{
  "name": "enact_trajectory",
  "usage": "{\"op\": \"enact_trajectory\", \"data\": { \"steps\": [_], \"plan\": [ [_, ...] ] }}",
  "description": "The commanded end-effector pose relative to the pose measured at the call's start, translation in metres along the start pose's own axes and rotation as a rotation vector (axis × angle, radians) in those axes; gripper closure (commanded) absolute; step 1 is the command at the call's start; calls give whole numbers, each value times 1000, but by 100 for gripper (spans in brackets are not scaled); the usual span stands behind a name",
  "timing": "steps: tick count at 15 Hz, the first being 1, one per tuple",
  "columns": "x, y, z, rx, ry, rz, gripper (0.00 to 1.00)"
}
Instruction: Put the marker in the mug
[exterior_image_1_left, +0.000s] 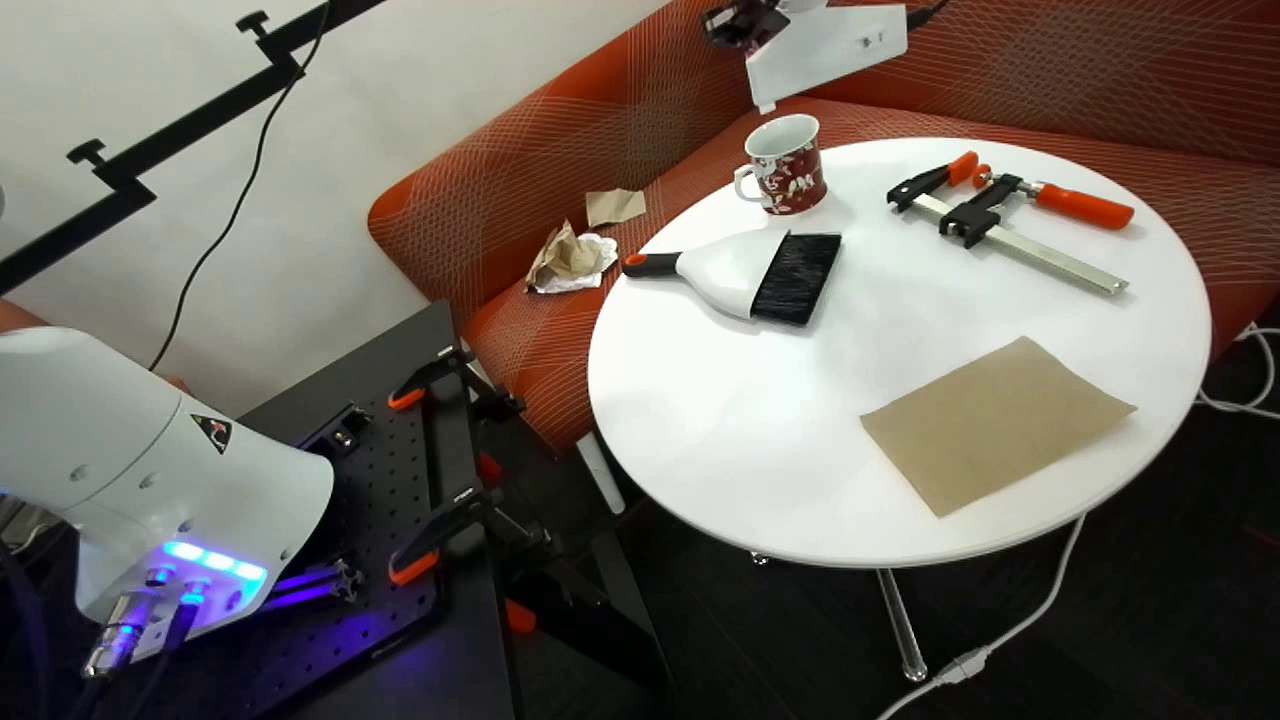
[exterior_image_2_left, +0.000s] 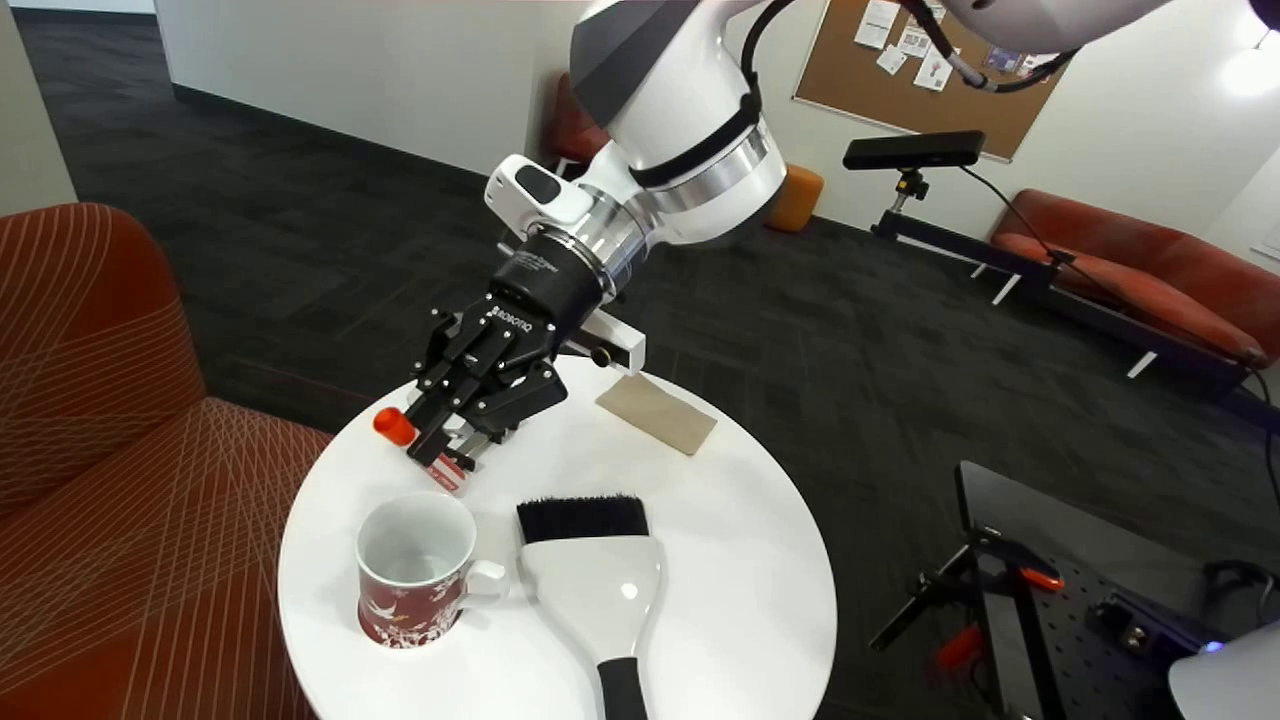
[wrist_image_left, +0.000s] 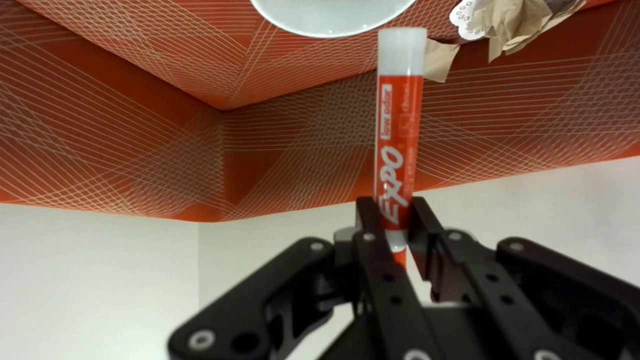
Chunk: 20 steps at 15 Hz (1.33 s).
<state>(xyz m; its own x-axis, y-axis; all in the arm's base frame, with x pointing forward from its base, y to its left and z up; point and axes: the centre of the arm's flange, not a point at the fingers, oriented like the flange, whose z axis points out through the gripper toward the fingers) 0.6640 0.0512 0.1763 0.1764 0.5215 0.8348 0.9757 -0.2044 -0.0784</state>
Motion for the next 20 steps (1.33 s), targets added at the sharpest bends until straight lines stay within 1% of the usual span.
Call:
{"op": "enact_trajectory", "data": {
  "steps": [1, 4, 7, 11, 15, 20],
  "plan": [
    [-11, 17, 9, 59, 84, -26, 95],
    [-20, 21, 17, 95, 127, -36, 95],
    [-24, 26, 27, 109, 139, -29, 95],
    [-29, 36, 40, 106, 117, -44, 95],
    [-35, 44, 43, 96, 118, -56, 95],
    [-53, 48, 49, 94, 99, -31, 95]
  ]
}}
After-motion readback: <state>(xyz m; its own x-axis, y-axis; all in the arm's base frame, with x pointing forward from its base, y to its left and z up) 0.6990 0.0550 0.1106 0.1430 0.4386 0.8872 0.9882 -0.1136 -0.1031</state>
